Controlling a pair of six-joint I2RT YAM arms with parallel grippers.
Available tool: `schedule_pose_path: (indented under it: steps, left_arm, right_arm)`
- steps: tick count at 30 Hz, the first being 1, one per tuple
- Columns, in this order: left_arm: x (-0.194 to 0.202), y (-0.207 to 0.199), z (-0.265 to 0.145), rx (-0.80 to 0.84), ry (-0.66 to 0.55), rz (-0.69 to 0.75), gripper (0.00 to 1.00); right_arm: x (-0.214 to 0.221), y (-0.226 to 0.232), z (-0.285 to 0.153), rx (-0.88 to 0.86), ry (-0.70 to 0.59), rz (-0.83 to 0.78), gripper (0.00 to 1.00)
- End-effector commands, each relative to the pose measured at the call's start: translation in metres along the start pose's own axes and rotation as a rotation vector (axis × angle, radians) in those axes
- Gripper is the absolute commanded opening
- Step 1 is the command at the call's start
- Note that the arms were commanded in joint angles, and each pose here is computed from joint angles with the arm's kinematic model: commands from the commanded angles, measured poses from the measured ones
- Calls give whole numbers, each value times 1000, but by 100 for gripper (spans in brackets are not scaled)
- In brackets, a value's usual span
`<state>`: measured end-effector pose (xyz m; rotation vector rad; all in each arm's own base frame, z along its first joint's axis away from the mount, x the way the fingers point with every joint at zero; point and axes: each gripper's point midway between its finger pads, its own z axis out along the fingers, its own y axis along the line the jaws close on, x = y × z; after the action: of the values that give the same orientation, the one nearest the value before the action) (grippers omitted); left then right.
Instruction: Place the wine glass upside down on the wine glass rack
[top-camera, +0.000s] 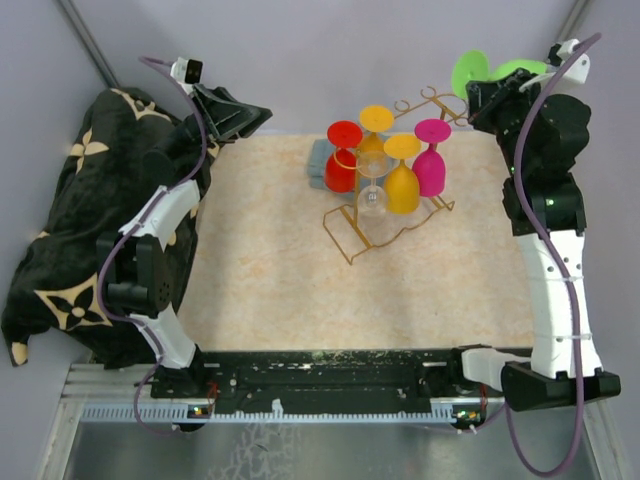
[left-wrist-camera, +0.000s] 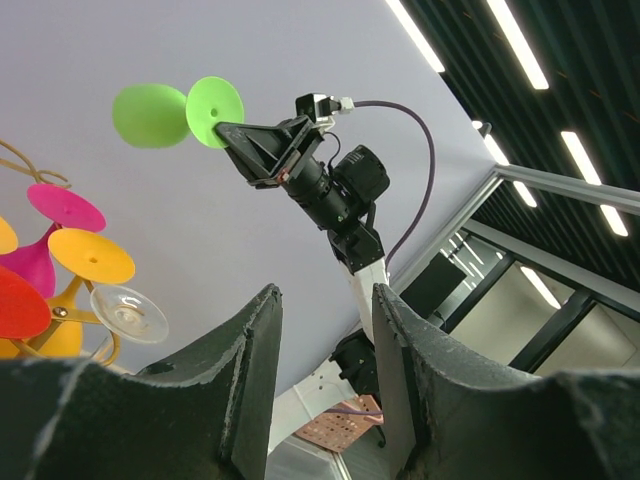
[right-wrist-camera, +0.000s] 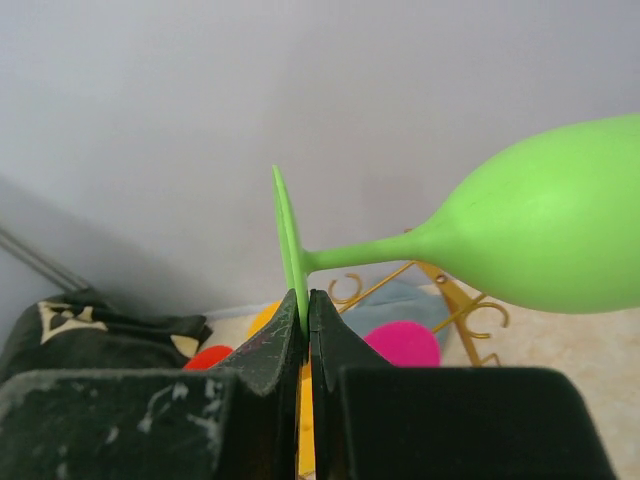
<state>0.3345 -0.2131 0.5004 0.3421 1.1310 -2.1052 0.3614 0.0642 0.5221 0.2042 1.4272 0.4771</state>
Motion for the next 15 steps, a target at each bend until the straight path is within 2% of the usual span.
schedule_pose_path:
  steps: [1,15]
  left_arm:
    - [23,-43,-1,128,75,179,47]
    - [27,-43,-3,119,80,173,47]
  right_arm:
    - [-30,-16,-11,76,-99,-23,0]
    - [10,-81,10,233,26,119,0]
